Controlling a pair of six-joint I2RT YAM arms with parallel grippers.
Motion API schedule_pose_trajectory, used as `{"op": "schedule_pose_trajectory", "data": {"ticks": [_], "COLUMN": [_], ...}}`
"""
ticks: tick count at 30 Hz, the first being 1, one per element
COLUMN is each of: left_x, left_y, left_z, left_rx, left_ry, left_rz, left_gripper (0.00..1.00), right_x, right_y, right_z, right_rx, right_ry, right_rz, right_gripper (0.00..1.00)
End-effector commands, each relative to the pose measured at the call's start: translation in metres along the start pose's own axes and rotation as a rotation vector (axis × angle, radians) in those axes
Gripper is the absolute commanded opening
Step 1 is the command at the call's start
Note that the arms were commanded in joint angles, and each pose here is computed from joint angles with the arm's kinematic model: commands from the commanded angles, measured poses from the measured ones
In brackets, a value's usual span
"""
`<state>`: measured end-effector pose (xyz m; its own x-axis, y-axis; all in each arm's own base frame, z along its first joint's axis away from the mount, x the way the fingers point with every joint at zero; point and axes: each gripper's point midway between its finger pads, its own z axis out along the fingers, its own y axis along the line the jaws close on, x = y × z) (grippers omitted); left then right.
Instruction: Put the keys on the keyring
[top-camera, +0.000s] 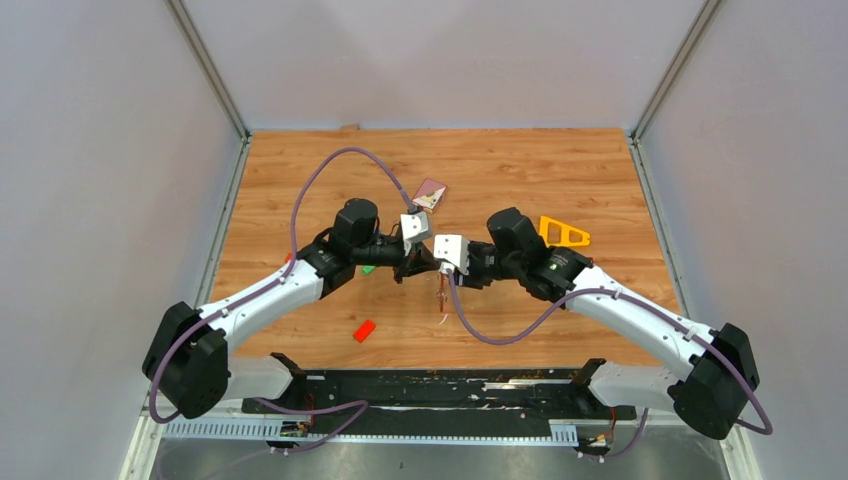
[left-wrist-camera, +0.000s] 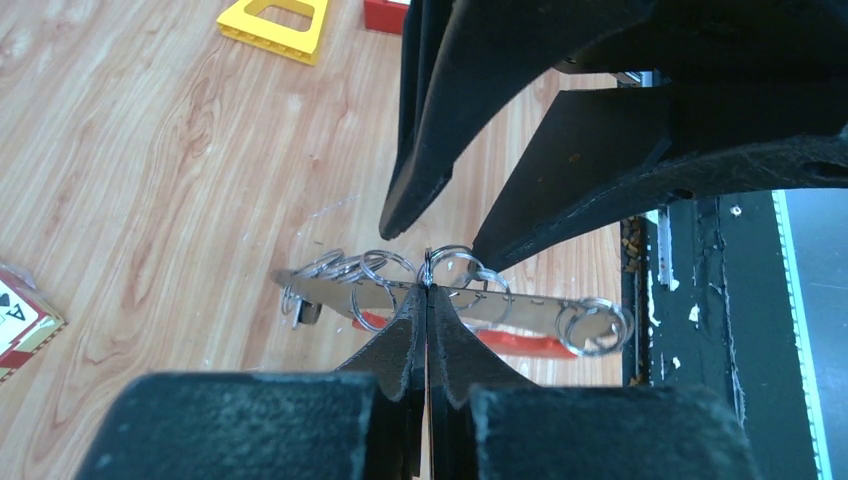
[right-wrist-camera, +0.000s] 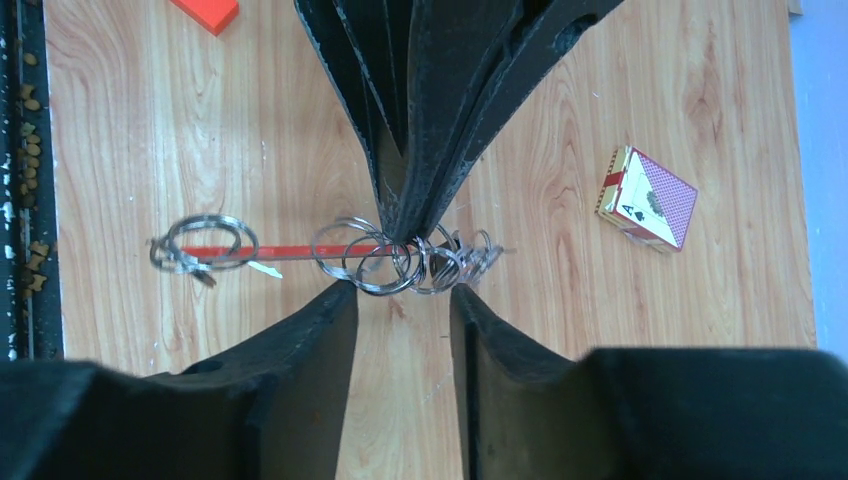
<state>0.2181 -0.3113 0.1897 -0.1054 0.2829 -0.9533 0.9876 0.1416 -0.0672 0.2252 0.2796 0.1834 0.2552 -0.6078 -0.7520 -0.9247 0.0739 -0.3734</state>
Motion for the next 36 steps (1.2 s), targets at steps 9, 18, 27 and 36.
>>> {"op": "schedule_pose_trajectory", "data": {"ticks": [9,18,27,36], "left_x": [-0.017,-0.010,-0.012,-0.015], "left_y": [-0.002,0.000,0.000,-0.005], "left_z": [-0.003,-0.006,-0.007,-0.008], "left_rx": [0.008,-0.012,-0.026,-0.022], "left_ry": [-0.071,-0.080,-0.115,-0.135], "left_rz": [0.128,0.242,0.283,0.314], "left_gripper": [0.00,0.00,0.00,0.00], "right_x": [-0.017,-0.024,-0.035,-0.037], "right_y": [-0.013,-0.024,-0.015,-0.007], "right_z": [-0.011,-0.023,-0.012,0.005], "right_rx": [0.048,0.100,-0.045,-0.181], "right_ry": [-0.056,-0.069,-0.157,-0.182], "right_rz": [-0.036,-0.020,0.176,0.268], "right_gripper": [0.06,0.02,0.39,0.33]}}
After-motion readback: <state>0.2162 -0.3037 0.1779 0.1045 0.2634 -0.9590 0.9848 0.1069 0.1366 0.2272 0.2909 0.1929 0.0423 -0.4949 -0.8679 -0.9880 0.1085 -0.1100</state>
